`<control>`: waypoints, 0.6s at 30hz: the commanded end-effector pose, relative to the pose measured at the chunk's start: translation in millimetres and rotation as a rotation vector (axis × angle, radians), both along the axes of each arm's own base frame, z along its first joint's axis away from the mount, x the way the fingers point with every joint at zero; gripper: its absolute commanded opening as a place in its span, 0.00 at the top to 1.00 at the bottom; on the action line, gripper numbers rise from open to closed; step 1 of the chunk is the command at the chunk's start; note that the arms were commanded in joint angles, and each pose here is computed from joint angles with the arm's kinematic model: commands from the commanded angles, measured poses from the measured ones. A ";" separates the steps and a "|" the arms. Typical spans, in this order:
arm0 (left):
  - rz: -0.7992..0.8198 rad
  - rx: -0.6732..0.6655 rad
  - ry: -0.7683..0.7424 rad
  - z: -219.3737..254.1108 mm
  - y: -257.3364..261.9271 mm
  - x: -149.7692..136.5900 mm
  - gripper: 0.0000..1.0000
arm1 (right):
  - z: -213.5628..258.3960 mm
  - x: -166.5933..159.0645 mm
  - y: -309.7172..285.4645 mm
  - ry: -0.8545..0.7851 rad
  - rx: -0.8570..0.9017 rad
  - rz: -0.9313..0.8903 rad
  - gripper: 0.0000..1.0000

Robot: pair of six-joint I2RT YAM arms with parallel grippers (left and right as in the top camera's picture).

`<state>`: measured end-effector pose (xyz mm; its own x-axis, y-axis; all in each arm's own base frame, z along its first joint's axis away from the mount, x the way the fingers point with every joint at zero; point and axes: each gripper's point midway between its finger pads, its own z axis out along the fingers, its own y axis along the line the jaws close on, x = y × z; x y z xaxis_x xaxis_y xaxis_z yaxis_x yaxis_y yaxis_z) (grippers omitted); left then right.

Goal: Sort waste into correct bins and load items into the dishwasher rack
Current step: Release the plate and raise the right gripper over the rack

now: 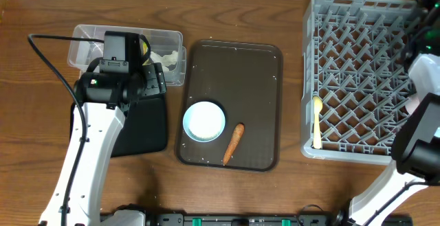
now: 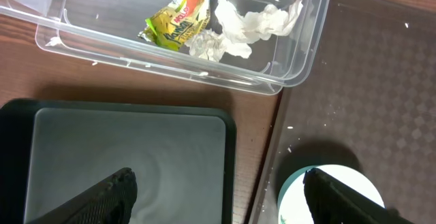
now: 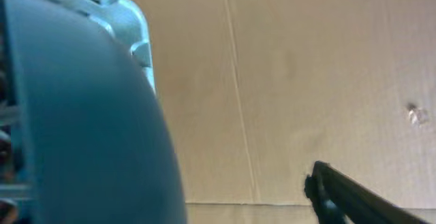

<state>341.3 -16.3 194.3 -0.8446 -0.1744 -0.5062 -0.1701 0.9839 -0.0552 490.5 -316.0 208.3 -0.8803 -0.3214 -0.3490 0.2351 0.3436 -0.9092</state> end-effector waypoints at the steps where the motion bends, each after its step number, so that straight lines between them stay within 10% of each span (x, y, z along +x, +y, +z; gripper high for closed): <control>1: 0.016 0.001 -0.011 3.7 2.5 0.6 0.20 | 7.7 -9.2 -2.4 -0.147 0.038 -0.097 0.11; 12: 0.016 0.001 -0.011 3.6 2.5 0.7 0.20 | 93.5 -15.7 26.5 -0.379 0.135 0.050 0.06; 18: 0.016 0.001 -0.011 3.7 2.5 0.6 0.20 | 80.1 -11.6 93.0 -0.339 0.503 0.325 0.06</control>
<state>341.4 -16.4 194.3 -0.8444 -0.1744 -0.5065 -0.1699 0.9839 -0.0556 463.5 -265.9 278.4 -0.7228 -0.2877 -0.6283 0.3592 0.6203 -0.6973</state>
